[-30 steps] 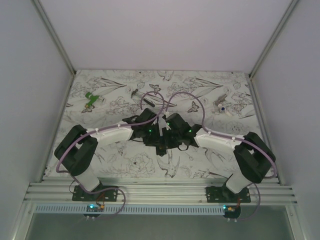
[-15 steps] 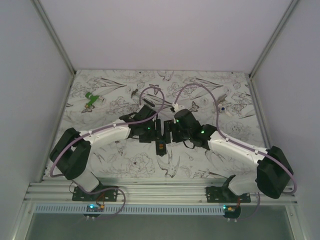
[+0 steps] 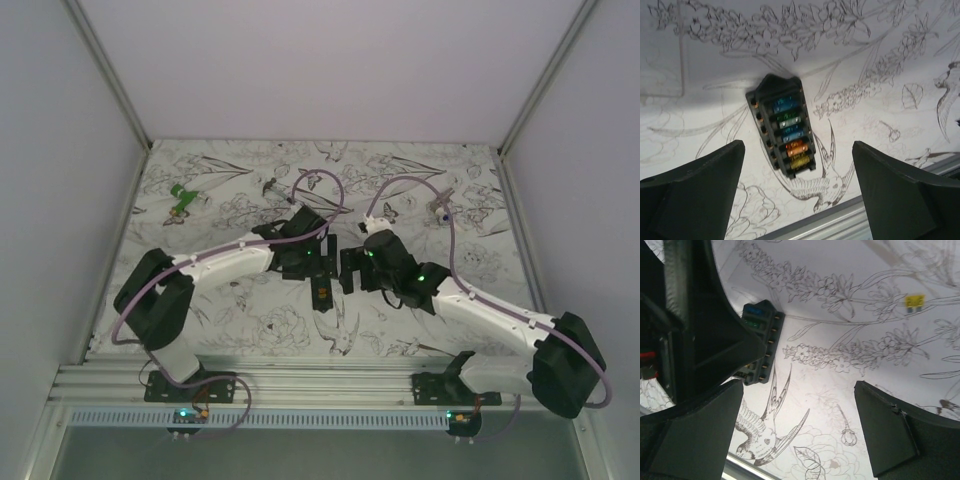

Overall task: Snap on the fuse box
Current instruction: Adjust the fuse box base at the center of the board.

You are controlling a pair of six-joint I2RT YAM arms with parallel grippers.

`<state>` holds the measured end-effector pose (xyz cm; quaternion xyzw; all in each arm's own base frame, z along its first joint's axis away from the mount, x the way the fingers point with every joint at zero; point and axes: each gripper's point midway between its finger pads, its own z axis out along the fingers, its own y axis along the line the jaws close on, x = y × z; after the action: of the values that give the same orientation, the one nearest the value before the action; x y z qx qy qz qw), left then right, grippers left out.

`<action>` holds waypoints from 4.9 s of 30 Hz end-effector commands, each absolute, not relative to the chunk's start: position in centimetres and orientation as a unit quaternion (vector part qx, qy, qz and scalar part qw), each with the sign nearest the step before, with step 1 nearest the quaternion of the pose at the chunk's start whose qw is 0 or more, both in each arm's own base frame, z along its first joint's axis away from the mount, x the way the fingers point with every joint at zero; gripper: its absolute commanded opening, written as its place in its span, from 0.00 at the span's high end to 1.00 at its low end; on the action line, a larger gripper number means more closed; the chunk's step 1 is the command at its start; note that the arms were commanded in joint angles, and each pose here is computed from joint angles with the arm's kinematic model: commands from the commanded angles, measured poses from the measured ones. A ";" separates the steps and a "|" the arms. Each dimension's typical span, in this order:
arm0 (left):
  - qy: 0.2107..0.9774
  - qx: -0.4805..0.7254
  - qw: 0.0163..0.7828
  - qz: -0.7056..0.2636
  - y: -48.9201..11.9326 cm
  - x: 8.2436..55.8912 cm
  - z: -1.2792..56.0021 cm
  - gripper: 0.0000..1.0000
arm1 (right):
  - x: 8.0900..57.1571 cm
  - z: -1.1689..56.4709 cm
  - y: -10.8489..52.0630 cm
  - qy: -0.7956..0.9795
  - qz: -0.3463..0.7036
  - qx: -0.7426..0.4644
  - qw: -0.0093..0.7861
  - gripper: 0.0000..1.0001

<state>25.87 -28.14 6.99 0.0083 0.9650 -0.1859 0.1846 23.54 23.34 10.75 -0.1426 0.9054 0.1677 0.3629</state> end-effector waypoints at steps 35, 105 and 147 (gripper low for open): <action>0.937 0.006 0.161 -0.311 -29.8 28.5 9.1 0.32 | 21.2 10.7 24.5 0.902 0.176 -0.233 0.318 0.42; 0.933 -0.123 0.071 -0.331 -28.0 21.9 2.6 0.79 | 22.6 7.1 31.1 0.920 0.154 -0.296 0.204 0.94; 0.934 -0.129 0.068 -0.327 -27.9 22.0 2.3 0.79 | 19.0 1.0 26.5 0.951 0.052 -0.296 0.077 1.00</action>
<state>21.89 -28.03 2.49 -0.1305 0.9333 -0.3283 0.0649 22.61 29.95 4.62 -0.2833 0.9366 0.1189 0.1684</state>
